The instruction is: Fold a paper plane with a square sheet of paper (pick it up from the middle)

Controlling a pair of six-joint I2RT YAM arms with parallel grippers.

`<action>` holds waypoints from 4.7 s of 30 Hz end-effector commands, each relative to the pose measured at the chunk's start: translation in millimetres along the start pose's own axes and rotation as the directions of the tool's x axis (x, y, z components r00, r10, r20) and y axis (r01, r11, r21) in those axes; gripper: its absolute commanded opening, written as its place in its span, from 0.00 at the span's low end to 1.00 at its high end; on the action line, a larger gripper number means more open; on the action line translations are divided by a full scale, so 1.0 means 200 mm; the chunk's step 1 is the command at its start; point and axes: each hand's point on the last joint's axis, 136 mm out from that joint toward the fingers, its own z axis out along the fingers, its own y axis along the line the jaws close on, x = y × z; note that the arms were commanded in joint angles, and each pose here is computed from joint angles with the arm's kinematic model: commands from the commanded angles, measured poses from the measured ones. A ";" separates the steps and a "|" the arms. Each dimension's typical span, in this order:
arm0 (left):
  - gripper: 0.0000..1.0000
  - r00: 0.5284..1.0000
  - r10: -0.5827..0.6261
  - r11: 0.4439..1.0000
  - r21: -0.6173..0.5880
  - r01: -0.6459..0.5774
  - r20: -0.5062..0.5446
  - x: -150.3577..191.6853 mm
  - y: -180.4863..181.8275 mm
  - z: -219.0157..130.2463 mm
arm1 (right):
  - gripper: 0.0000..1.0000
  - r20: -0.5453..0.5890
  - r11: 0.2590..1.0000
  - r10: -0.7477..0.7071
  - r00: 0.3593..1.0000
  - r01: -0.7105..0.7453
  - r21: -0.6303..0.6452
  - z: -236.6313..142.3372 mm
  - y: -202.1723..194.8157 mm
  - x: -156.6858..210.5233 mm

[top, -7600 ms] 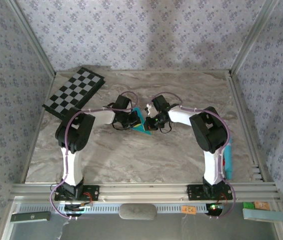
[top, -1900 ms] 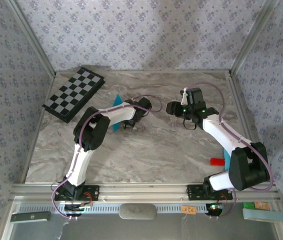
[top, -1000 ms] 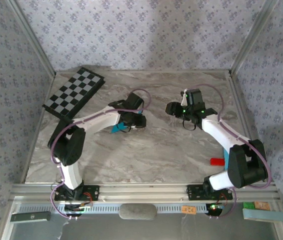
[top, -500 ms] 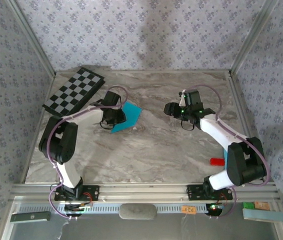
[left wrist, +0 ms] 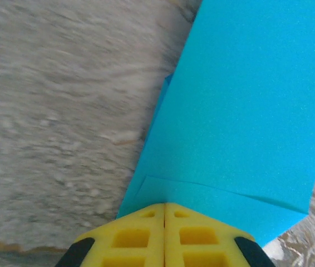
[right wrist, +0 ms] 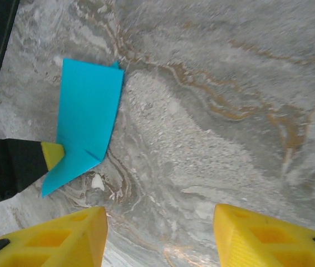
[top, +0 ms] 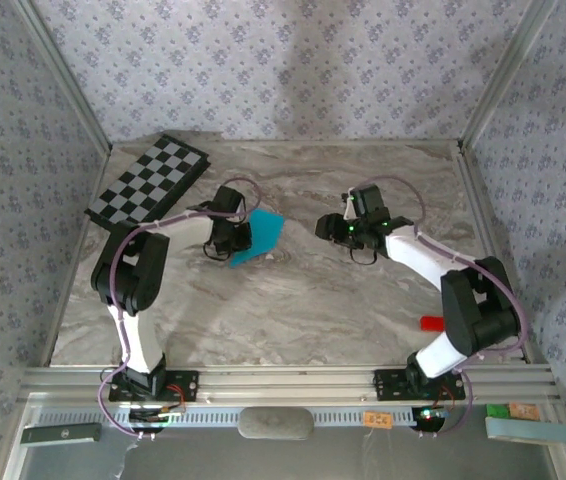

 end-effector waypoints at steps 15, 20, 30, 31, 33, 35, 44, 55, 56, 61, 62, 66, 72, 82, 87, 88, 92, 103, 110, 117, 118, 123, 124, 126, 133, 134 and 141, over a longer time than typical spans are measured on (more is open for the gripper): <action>0.05 0.975 0.209 0.952 0.243 -0.186 -0.072 0.17 -0.42 0.10 | 0.34 -0.201 0.998 0.011 0.980 -0.022 -0.053 0.40 0.14 0.11; 0.07 0.977 0.204 0.951 0.250 -0.183 -0.060 0.17 -0.43 0.06 | 0.31 -0.250 0.999 0.033 0.968 -0.037 -0.013 0.52 0.11 0.12; 0.24 0.996 0.074 0.957 0.283 -0.056 -0.053 0.25 -0.45 -0.06 | 0.31 -0.277 0.974 0.198 0.940 -0.157 0.164 0.55 -0.07 0.25; 0.23 0.996 0.055 0.958 0.283 -0.035 -0.064 0.27 -0.45 -0.05 | 0.31 -0.272 0.968 0.222 0.936 -0.178 0.177 0.54 -0.09 0.27; 0.21 0.997 0.022 0.961 0.278 -0.001 -0.071 0.28 -0.45 -0.03 | 0.31 -0.256 0.959 0.255 0.932 -0.210 0.193 0.53 -0.10 0.27; 0.18 0.998 -0.012 0.965 0.261 0.029 -0.066 0.27 -0.43 -0.01 | 0.31 -0.230 0.957 0.269 0.935 -0.233 0.173 0.52 -0.08 0.24; 0.14 0.996 -0.082 0.964 0.251 0.090 -0.044 0.20 -0.42 0.03 | 0.35 -0.176 0.978 0.210 0.962 -0.205 0.050 0.41 0.05 0.07; 0.19 0.996 -0.092 0.952 0.293 0.088 0.002 0.11 -0.44 -0.01 | 0.35 -0.241 0.981 0.194 0.951 -0.180 0.078 0.46 -0.01 0.14; 0.19 0.995 -0.096 0.952 0.292 0.089 0.010 0.09 -0.44 -0.01 | 0.35 -0.248 0.981 0.193 0.949 -0.178 0.083 0.47 -0.01 0.15; 0.19 0.995 -0.103 0.953 0.287 0.093 0.017 0.06 -0.43 0.01 | 0.35 -0.270 0.979 0.195 0.943 -0.172 0.107 0.49 -0.04 0.18; 0.19 0.995 -0.102 0.953 0.288 0.093 0.018 0.06 -0.43 0.01 | 0.35 -0.275 0.979 0.198 0.941 -0.173 0.111 0.49 -0.05 0.18; 0.20 0.995 -0.102 0.947 0.309 0.090 0.023 0.03 -0.45 0.00 | 0.34 -0.290 0.977 0.198 0.936 -0.165 0.136 0.50 -0.08 0.20; 0.21 0.995 -0.088 0.944 0.322 0.072 0.037 0.01 -0.46 -0.04 | 0.33 -0.306 0.973 0.192 0.932 -0.141 0.180 0.51 -0.13 0.23; 0.19 0.998 -0.065 0.974 0.221 0.057 0.028 -0.04 -0.35 0.07 | 0.31 -0.345 0.979 0.151 0.926 -0.091 0.183 0.51 -0.18 0.28; 0.14 0.994 -0.100 0.973 0.205 0.104 -0.034 0.04 -0.33 0.14 | 0.32 -0.312 0.988 0.134 0.941 -0.101 0.121 0.48 -0.12 0.20; 0.14 0.994 -0.104 0.973 0.204 0.110 -0.043 0.06 -0.34 0.14 | 0.32 -0.299 0.990 0.125 0.946 -0.099 0.099 0.47 -0.09 0.18; 0.12 0.985 -0.148 0.969 0.186 0.162 -0.085 0.14 -0.35 0.15 | 0.37 -0.209 0.988 0.157 0.965 -0.155 0.028 0.37 0.01 0.06; 0.10 0.934 -0.336 0.917 0.182 0.354 -0.120 0.21 -0.35 0.13 | 0.46 -0.081 0.865 0.501 0.861 -0.501 0.029 0.19 -0.09 0.18; 0.10 0.933 -0.340 0.918 0.174 0.357 -0.121 0.21 -0.34 0.13 | 0.46 -0.098 0.845 0.534 0.840 -0.534 0.027 0.24 -0.07 0.21; 0.10 0.929 -0.343 0.917 0.168 0.363 -0.135 0.23 -0.33 0.15 | 0.46 -0.143 0.845 0.532 0.835 -0.534 0.029 0.31 -0.04 0.25; 0.10 0.929 -0.344 0.917 0.166 0.364 -0.135 0.23 -0.33 0.15 | 0.46 -0.145 0.844 0.535 0.833 -0.536 0.031 0.32 -0.05 0.25; 0.10 0.929 -0.344 0.917 0.164 0.364 -0.136 0.23 -0.32 0.15 | 0.41 -0.169 0.849 0.522 0.836 -0.529 0.009 0.35 -0.02 0.25; 0.10 0.929 -0.343 0.917 0.163 0.363 -0.137 0.23 -0.33 0.15 | 0.40 -0.172 0.850 0.520 0.837 -0.527 0.003 0.35 -0.01 0.25; 0.10 0.929 -0.344 0.917 0.162 0.364 -0.139 0.24 -0.32 0.15 | 0.39 -0.180 0.853 0.512 0.840 -0.521 -0.006 0.35 0.01 0.25; 0.10 0.929 -0.343 0.917 0.164 0.364 -0.140 0.23 -0.32 0.15 | 0.33 -0.179 0.858 0.496 0.850 -0.512 -0.052 0.35 0.05 0.23; 0.10 0.929 -0.343 0.917 0.166 0.363 -0.138 0.23 -0.33 0.14 | 0.31 -0.173 0.859 0.492 0.853 -0.508 -0.061 0.34 0.06 0.22; 0.10 0.931 -0.341 0.916 0.175 0.360 -0.131 0.22 -0.33 0.12 | 0.24 -0.159 0.858 0.491 0.857 -0.507 -0.085 0.33 0.06 0.21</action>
